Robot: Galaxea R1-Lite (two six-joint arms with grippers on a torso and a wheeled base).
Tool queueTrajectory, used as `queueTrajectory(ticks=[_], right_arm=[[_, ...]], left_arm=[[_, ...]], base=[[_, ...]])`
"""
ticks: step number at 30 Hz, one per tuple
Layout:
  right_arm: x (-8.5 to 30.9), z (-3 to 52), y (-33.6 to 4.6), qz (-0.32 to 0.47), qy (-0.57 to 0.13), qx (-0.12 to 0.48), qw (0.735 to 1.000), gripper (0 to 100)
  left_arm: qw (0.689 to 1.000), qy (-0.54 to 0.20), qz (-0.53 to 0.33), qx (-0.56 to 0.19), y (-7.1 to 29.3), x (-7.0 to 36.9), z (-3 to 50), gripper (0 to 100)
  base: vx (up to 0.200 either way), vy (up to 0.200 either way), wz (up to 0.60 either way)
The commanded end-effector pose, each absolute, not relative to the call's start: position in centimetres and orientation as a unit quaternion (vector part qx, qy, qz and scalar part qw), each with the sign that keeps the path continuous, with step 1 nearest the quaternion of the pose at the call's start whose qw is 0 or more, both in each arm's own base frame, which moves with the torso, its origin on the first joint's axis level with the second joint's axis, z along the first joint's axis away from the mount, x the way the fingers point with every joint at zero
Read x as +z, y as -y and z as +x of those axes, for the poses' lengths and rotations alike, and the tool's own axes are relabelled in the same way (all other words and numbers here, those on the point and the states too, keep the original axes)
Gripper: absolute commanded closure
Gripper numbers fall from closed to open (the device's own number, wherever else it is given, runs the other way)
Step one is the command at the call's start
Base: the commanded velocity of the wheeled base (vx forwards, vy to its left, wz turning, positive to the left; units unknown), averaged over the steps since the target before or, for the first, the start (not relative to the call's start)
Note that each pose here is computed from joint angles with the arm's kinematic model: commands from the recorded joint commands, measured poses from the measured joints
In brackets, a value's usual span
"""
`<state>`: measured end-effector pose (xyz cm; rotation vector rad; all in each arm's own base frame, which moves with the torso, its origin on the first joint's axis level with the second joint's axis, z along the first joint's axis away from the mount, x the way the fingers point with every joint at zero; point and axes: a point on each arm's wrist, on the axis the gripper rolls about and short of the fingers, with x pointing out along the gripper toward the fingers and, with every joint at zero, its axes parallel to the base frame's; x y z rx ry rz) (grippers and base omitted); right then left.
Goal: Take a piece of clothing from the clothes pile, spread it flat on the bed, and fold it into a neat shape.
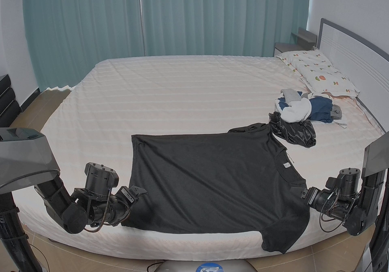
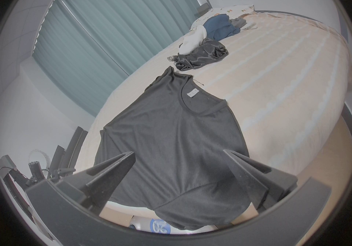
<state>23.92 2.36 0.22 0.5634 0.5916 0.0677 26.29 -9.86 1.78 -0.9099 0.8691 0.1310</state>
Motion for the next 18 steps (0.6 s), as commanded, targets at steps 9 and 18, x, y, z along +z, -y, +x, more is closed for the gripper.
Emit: queueTrajectory(ticks=[9, 18], right_arm=[[0.4, 21.4, -4.0, 0.317, -0.309, -0.016, 0.896, 0], [-0.1, 21.3, -4.6, 0.325, -0.328, 0.0, 0.887, 0]], left_arm=[[0.794, -0.422, -0.435, 0.049, 9.9, 1.8, 25.7, 0], [0.793, -0.424, -0.436, 0.05, 9.9, 1.7, 25.7, 0]], base=[[0.0, 0.0, 0.0], [0.0, 0.0, 0.0]])
